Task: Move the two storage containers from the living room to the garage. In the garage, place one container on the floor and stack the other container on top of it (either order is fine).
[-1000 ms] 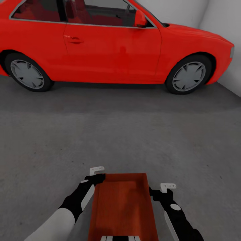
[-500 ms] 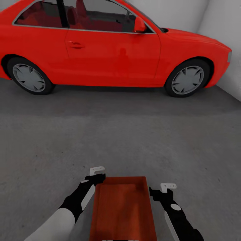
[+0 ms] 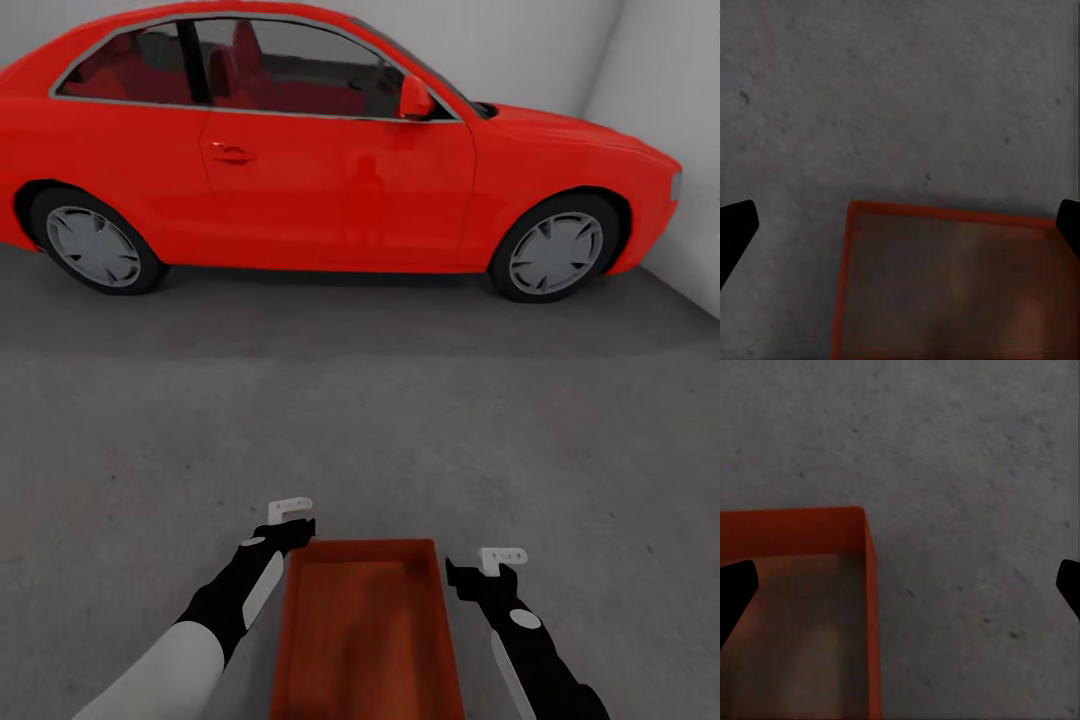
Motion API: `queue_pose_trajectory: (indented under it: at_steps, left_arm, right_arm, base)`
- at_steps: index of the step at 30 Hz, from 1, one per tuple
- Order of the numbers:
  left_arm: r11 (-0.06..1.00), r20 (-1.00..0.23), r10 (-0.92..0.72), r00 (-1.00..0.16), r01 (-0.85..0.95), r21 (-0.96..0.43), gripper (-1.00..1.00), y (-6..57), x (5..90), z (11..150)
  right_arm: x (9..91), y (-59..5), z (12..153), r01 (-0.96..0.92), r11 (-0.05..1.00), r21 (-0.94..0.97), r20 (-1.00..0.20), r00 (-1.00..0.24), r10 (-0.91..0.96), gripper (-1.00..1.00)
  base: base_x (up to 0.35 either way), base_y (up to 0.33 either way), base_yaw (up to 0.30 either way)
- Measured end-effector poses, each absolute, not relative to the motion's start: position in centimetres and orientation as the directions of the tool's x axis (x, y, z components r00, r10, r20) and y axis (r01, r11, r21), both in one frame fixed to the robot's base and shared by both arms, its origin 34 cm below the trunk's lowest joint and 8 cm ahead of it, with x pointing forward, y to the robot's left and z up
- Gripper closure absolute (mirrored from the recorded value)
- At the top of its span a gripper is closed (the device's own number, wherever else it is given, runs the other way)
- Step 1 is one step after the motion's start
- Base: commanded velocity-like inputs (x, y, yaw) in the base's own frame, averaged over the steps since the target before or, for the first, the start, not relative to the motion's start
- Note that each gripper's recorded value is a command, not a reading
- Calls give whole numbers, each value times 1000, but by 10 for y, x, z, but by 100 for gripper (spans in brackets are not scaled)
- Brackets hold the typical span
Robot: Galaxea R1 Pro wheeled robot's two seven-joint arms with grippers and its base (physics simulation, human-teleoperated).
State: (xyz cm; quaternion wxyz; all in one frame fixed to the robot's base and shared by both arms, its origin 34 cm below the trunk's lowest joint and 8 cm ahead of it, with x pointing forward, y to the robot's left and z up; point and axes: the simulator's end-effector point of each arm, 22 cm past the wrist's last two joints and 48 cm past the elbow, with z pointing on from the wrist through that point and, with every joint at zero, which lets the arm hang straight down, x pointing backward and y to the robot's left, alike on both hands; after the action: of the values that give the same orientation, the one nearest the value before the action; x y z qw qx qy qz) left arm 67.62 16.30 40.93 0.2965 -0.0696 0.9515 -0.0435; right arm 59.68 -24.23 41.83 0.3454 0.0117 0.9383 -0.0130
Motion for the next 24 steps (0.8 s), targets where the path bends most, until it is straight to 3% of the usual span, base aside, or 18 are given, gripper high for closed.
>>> queue_pose_trajectory:
  at_steps: [24]
  left_arm:
    - [987, -590, -157, -792, -104, -123, -100, 166, 694, 478]
  right_arm:
    - [614, -243, 484, 36, 999, -13, -676, -737, 18, -100]
  base:
    - [0, 0, 0]
